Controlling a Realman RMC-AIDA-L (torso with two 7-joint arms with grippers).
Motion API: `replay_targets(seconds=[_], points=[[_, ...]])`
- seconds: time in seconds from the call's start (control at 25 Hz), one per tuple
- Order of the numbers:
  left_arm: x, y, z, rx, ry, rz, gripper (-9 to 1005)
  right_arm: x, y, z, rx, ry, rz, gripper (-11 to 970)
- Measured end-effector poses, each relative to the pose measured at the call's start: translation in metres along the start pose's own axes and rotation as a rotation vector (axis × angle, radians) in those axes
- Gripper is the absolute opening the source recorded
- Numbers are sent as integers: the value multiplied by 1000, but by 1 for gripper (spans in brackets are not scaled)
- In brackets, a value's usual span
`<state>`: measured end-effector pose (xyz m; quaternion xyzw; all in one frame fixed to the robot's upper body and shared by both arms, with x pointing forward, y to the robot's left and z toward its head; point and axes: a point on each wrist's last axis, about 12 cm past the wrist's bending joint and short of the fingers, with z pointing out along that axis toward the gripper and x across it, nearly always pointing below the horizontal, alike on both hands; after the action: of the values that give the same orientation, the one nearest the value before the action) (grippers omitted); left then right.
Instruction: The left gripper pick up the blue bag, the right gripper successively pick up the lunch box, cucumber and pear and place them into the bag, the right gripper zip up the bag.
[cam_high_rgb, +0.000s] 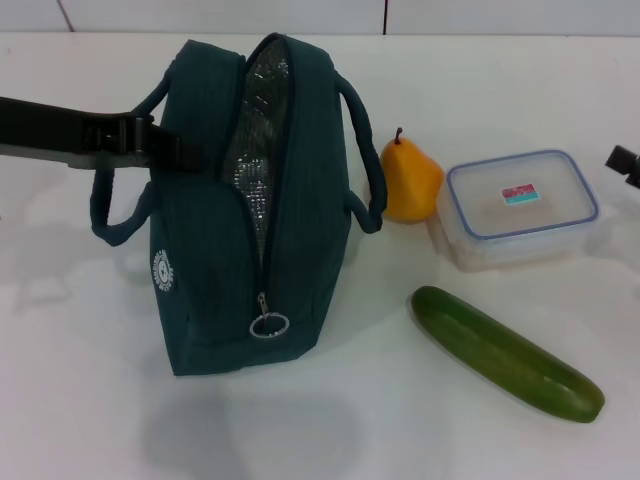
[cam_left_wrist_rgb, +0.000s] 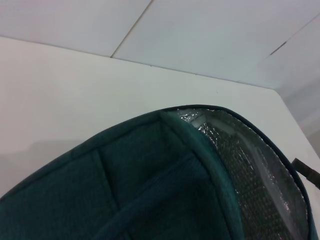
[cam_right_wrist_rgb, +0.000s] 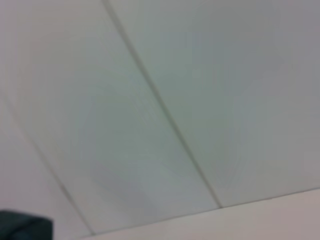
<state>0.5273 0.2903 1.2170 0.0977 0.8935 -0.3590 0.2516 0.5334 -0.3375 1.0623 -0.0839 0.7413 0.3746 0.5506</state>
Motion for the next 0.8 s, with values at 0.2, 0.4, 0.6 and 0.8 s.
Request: replay_targets(seconds=[0.2, 0.4, 0.6, 0.8], points=[[-1, 0, 1, -2, 3, -1, 47, 1, -7, 1, 65, -15, 71, 853], [-2, 0, 3, -7, 0, 5, 47, 2, -8, 5, 79, -7, 89, 843], [-2, 0, 3, -8, -3, 4, 47, 4, -9, 11, 87, 9, 154, 808], [-2, 0, 3, -9, -3, 7, 47, 7, -8, 15, 81, 24, 213, 777]])
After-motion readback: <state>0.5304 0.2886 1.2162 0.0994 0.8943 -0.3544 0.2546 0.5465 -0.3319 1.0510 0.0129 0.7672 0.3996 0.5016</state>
